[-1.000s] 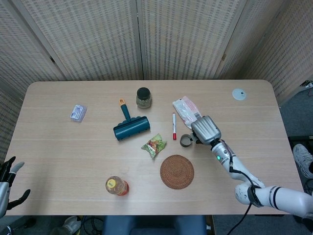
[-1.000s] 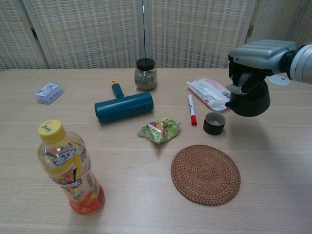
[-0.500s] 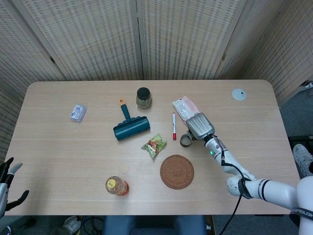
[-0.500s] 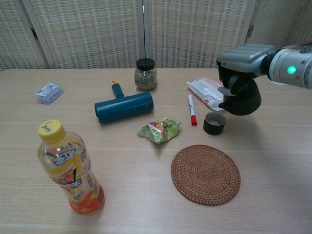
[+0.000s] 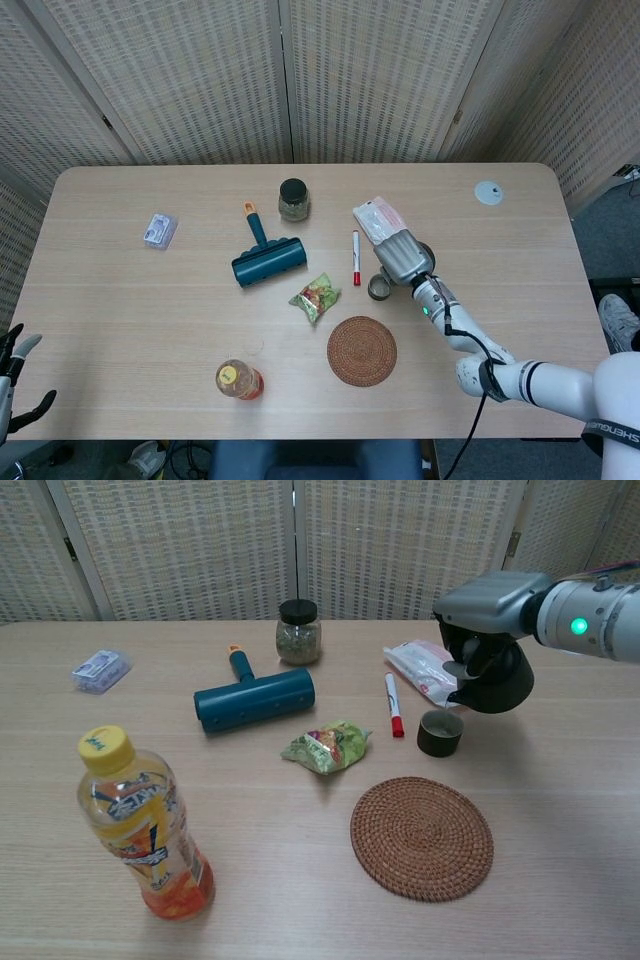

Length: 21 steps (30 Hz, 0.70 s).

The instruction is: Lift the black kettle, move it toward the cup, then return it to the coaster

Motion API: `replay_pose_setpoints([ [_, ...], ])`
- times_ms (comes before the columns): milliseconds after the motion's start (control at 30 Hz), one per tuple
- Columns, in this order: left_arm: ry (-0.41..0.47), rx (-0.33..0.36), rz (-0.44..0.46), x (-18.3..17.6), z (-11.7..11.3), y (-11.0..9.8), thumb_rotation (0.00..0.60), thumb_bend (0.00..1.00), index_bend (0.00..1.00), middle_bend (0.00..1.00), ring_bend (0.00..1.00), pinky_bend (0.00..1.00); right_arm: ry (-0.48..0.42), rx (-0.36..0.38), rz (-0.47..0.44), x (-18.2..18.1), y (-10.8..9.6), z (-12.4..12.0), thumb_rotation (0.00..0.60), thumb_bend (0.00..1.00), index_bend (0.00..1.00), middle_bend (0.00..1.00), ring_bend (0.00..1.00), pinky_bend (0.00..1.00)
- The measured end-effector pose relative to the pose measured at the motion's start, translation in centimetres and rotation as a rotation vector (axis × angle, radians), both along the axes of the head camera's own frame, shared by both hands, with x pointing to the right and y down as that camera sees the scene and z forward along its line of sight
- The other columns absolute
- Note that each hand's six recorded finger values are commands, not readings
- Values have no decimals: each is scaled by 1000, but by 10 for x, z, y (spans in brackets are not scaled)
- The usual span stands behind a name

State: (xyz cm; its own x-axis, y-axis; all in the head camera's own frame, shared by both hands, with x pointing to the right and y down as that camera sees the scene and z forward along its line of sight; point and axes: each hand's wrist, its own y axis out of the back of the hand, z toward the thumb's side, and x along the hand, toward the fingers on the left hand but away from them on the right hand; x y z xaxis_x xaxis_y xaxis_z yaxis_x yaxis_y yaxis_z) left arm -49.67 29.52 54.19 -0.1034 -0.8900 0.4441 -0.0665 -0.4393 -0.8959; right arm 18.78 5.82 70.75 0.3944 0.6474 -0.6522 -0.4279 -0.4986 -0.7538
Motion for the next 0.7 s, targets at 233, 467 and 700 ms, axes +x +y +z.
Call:
replay_pose_setpoints([
  [233,-1,0,-5,-2,0,2,600,244,148,26,73,0,25,7,-20,-2,0,1,530,501,1000,1000,916,550],
  [467,-1,0,-6,-2,0,3,600,244,148,26,74,0,50,19,-38,-4,-1,1,533,497,1000,1000,916,550],
  [700,-3,2,-8,-3,-1,3,600,245,148,26,73,0,71,28,-47,-2,-2,1,533,495,1000,1000,916,550],
])
